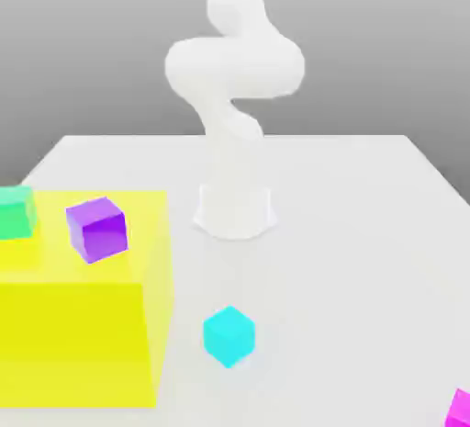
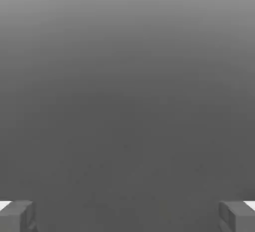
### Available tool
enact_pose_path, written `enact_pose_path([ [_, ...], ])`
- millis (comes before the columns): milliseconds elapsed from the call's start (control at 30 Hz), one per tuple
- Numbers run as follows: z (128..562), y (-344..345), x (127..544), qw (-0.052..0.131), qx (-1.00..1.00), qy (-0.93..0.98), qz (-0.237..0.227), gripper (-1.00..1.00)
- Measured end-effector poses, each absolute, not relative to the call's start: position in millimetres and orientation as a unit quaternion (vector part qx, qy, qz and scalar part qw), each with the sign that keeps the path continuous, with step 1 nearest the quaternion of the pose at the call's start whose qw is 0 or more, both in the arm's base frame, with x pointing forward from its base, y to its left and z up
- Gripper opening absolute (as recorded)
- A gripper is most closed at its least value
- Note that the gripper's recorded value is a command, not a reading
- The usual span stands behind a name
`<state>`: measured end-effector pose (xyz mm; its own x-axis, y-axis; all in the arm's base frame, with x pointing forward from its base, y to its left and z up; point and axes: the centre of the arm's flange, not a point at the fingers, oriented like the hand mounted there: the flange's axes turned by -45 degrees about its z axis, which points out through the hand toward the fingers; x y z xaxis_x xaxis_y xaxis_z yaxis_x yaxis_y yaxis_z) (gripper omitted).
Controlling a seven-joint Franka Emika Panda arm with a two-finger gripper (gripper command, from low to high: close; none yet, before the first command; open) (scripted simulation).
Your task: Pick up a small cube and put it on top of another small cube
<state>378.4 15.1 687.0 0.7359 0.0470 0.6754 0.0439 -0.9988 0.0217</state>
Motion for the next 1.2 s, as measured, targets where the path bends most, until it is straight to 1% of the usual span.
enact_pose_path([
  [133, 642.0, 43.9, 426.9, 0.009, 0.945, 0.078, 0.318, 0.00],
  [267, 591.8, 75.6, 466.4, 0.014, 0.953, 0.131, 0.273, 0.00],
  [400, 535.7, 110.0, 497.6, 0.016, 0.955, 0.186, 0.229, 0.00],
  [533, 474.2, 146.4, 519.6, 0.017, 0.953, 0.241, 0.184, 0.00],
  [800, 339.5, 220.4, 532.8, 0.013, 0.931, 0.351, 0.094, 0.00],
  [900, 286.2, 244.3, 527.8, 0.009, 0.919, 0.389, 0.060, 0.00],
  [1033, 214.2, 275.1, 511.0, 0.003, 0.898, 0.440, 0.014, 0.00],
  [1167, 148.9, 283.9, 505.3, 0.000, 0.891, 0.454, 0.001, 0.00],
  [1200, 135.3, 284.0, 504.6, 0.000, 0.891, 0.454, 0.000, -1.00],
])
